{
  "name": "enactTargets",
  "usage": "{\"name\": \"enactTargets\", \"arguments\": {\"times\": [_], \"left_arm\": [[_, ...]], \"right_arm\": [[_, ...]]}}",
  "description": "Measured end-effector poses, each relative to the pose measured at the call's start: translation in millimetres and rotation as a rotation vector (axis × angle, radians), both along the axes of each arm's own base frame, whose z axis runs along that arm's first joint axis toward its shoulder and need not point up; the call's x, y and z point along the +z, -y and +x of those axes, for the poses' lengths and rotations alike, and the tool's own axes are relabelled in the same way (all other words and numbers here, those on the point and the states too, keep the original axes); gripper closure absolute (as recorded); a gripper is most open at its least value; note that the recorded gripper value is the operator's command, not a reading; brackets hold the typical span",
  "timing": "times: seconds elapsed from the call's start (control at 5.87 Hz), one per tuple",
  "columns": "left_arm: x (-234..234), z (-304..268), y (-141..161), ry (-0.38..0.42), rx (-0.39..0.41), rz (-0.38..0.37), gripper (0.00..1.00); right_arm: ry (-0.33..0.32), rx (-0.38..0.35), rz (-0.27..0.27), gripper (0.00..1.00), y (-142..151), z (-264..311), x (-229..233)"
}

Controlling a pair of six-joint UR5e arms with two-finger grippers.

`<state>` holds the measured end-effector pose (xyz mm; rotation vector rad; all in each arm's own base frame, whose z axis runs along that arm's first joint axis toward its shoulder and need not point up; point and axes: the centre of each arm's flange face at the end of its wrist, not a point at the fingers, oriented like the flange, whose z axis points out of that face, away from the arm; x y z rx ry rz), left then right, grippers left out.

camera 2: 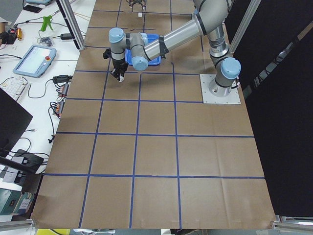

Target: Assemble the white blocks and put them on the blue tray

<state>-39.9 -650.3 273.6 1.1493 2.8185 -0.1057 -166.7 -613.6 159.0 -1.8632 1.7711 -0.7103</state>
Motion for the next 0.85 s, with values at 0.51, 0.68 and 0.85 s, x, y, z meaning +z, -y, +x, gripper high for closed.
{"name": "enactTargets", "arguments": {"times": [0.51, 0.68, 0.85], "left_arm": [[30, -116, -27, 0.107, -0.492, -0.054, 1.0], [30, -161, -39, 0.191, -0.572, -0.06, 1.0], [28, -194, -48, 0.217, -0.624, -0.073, 1.0]], "right_arm": [[0.0, 0.015, 0.027, 0.04, -11, 2, -12], [-0.006, 0.018, 0.042, 0.16, -15, 3, -15], [-0.01, 0.017, 0.05, 0.29, -16, 1, -17]]}}
